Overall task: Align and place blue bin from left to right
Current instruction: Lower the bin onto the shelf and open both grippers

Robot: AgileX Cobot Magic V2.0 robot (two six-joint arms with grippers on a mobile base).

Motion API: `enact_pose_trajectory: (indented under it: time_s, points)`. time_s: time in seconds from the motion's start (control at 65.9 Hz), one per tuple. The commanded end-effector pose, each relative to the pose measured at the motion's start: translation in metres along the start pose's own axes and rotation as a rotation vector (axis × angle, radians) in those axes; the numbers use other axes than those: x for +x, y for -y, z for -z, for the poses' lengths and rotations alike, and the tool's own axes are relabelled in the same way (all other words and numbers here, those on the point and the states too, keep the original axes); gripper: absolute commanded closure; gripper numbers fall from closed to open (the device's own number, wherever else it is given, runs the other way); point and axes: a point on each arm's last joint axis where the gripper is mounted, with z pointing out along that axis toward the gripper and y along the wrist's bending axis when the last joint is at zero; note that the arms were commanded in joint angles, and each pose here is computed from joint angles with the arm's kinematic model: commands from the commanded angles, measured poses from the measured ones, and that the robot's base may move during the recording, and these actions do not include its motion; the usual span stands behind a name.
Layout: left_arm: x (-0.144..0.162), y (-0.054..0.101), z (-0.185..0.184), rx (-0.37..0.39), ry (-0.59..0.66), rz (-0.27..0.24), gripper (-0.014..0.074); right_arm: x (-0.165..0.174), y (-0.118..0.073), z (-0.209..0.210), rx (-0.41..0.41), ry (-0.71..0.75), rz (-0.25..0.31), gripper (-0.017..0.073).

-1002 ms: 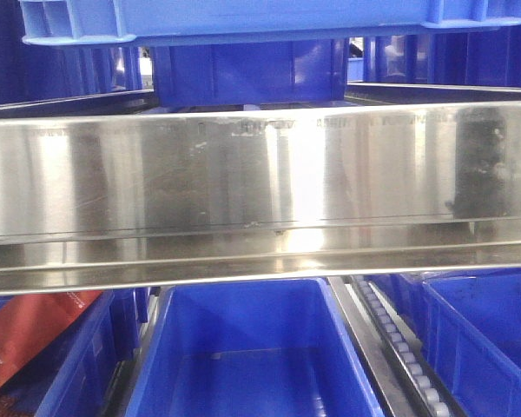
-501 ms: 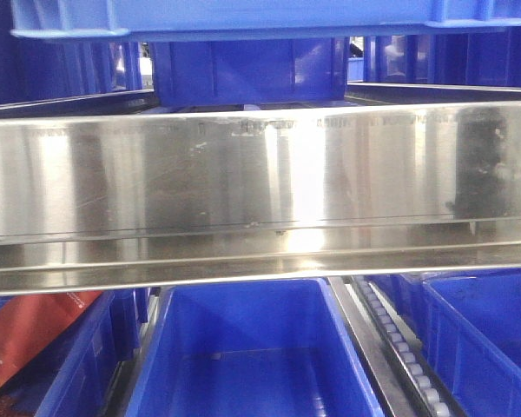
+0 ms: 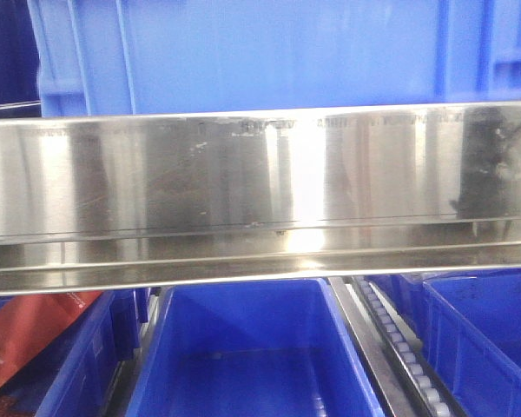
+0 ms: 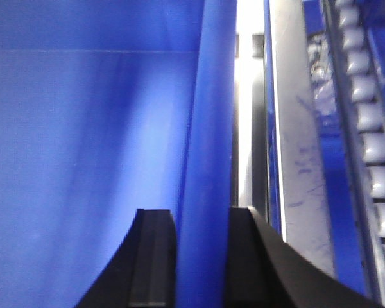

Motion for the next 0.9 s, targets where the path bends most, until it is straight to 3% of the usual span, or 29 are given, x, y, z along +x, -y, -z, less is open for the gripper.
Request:
enact_pose_trajectory:
  time_s: [0.0,0.061,0.213,0.273,0.304,0.471,0.638,0.713,0.88]
  points:
    - [-0.007,-0.002,0.011,0.005,0.081,-0.017,0.066,-0.01,0.003,0.015,0.017,0.102,0.026,0.0607]
    - [-0.007,-0.002,0.011,0.005,0.081,-0.017,0.0589,-0.01,0.003,0.015,0.018,0.098,0.026,0.0473]
    - [-0.007,-0.002,0.011,0.004,0.082,-0.018,0.0212,-0.009,0.003,0.015,0.019,0.085,0.026,0.0004]
    - [-0.007,-0.002,0.012,0.004,0.084,-0.017,0.0016,-0.008,0.003,0.018,0.019,0.083,0.025,-0.0009]
    - [-0.007,-0.002,0.013,0.003,0.086,-0.018,-0.0036,-0.008,0.003,0.02,0.019,0.085,0.026,-0.0001]
    - [-0.007,-0.006,0.041,0.016,0.14,-0.009,0.0109,-0.008,0.002,0.051,0.014,0.125,0.026,0.0089]
    - [-0.004,-0.012,0.089,0.029,0.233,0.003,0.0253,-0.004,0.002,0.093,0.008,0.177,0.027,0.0298]
    - [-0.001,-0.016,0.109,0.032,0.274,-0.013,0.0361,-0.001,0.002,0.112,0.006,0.2,0.027,0.0421]
    - [0.009,-0.024,0.145,0.018,0.34,-0.026,0.0687,0.007,0.002,0.145,0.001,0.245,0.03,0.0687]
